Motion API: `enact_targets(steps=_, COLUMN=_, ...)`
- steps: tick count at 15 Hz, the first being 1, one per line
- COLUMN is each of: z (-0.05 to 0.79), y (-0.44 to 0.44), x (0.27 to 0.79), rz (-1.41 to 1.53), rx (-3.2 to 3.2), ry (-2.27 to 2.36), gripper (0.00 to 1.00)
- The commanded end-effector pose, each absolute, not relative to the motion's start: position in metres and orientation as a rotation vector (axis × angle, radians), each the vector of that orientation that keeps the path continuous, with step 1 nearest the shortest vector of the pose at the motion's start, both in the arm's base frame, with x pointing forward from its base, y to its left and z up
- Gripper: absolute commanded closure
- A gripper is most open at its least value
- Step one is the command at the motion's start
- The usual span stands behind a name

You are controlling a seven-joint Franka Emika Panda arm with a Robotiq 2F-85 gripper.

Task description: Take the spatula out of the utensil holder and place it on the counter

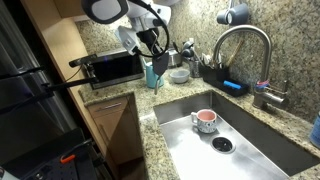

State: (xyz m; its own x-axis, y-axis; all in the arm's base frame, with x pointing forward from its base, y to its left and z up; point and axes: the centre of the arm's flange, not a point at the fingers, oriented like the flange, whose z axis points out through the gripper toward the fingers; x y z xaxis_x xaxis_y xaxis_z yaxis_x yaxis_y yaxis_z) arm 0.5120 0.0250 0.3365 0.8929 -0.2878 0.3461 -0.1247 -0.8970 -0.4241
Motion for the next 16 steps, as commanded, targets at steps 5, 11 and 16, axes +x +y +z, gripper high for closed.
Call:
enact_targets(steps=5, z=0.29, y=0.046, x=0.513, rz=-0.587, rx=-2.711, ry=0.234, gripper=0.99)
enact_targets(steps=11, z=0.278, y=0.053, x=0.51, rz=-0.829, rx=-2.675, ry=0.273, gripper=0.99)
enact_targets(steps=16, z=0.259, y=0.056, x=0.516, rz=-0.9, rx=-2.667, ry=0.254, gripper=0.99)
